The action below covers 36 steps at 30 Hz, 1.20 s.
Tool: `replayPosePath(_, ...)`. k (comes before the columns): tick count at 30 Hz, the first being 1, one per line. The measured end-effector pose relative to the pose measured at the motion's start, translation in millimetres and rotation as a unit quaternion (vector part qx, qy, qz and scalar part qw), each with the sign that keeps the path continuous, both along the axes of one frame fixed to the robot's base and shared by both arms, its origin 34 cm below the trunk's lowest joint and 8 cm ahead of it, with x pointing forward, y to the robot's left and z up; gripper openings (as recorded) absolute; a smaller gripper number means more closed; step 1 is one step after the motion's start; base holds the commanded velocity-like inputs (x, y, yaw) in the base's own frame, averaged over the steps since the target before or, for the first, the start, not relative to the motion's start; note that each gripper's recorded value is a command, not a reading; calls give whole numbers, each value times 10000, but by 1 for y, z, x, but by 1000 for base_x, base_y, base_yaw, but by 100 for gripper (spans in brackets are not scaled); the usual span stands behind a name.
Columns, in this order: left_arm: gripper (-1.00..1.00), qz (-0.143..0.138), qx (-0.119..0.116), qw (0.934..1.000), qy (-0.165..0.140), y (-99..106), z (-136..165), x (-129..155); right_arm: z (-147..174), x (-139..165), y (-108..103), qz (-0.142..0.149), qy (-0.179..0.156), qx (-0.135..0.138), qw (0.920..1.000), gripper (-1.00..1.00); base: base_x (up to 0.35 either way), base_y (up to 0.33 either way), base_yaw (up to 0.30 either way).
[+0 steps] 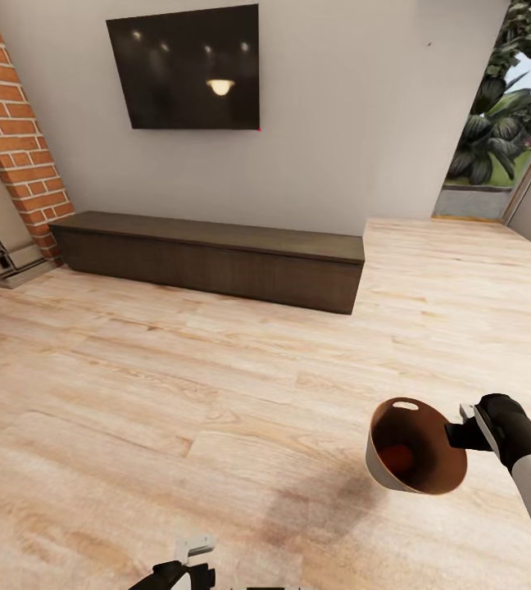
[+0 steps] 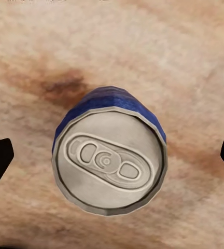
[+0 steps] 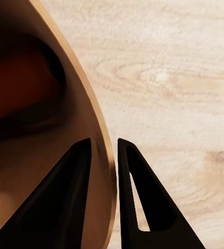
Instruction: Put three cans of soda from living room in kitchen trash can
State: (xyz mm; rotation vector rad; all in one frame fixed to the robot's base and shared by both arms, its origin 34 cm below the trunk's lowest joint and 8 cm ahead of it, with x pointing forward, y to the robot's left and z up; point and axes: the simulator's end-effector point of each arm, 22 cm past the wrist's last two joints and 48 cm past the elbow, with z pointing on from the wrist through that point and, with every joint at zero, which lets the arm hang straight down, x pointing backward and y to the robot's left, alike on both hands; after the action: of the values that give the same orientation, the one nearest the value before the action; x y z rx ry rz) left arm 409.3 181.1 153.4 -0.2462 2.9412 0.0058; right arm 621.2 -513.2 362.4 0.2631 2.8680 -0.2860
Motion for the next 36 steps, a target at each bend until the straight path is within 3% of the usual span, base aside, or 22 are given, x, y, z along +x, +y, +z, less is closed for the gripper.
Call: replayPosePath(36, 100, 101, 73, 9996, -268, 4, -14, 4, -30, -8, 1, -5, 261, 14, 9997, -100, 0, 0, 0)
